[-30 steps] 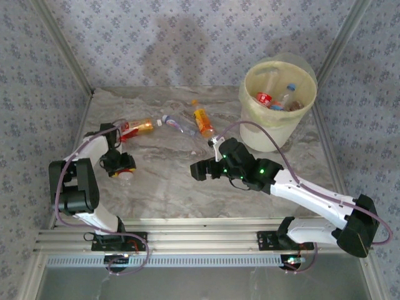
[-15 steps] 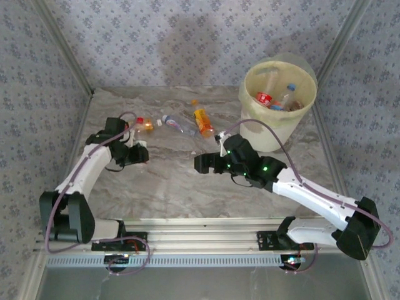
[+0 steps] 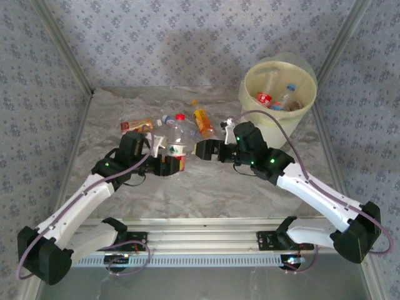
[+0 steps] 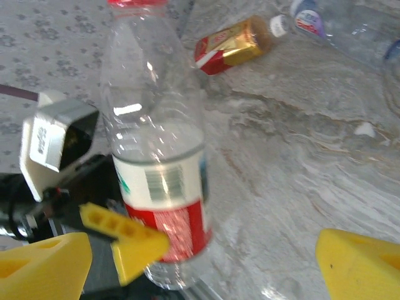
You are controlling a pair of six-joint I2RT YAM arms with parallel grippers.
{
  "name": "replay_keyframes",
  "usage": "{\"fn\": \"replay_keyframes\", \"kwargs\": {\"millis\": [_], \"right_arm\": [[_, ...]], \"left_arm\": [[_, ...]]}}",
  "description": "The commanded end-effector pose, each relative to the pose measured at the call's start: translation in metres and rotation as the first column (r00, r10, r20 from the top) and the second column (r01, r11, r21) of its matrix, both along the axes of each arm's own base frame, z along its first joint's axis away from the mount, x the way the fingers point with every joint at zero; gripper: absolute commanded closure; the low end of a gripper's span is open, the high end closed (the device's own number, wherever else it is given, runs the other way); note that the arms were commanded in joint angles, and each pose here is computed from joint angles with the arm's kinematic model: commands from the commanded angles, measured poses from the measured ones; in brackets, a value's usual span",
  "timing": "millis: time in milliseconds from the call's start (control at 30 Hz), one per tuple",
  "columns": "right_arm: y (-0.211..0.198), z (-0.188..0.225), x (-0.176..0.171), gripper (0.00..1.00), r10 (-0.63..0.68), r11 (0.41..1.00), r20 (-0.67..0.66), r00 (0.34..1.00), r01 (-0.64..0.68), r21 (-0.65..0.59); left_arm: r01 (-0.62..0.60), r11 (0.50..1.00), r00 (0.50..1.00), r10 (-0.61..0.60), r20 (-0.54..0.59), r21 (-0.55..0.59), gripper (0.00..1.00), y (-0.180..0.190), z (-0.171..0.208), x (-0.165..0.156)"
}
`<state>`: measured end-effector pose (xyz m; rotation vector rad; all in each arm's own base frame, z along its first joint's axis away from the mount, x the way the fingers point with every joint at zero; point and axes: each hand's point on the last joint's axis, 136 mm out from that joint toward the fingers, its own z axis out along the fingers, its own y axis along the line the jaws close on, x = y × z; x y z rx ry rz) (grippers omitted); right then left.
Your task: Put the plastic bottles in the bin
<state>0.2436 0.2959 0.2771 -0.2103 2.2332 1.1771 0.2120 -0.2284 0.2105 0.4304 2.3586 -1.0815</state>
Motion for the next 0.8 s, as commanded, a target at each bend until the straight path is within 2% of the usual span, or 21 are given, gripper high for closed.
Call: {"fn": "replay_keyframes", "kwargs": {"millis": [0,233,767], "right_arm": [[0.013,0.020,-0.001,0.06,0.057,0.996,0.009,0.998,-0.058,0.064],[0.020,0.015,0.000,0.09,0.078,0.995,-0.002,0.997,-0.078,0.060],[0.025,0.013,0.001,0.30,0.089,0.993,-0.013,0.996,-0.087,0.080]], "left_arm": [[0.072,0.994,0.997,-0.069,0.038,-0.084,0.40,-0.024,0.018,-0.011],[0.138,0.984,0.989,-0.132,0.062,-0.113,0.39,-0.045,0.020,-0.027],[0.210,0.968,0.977,-0.202,0.068,-0.139,0.36,-0.068,0.019,-0.039]]}}
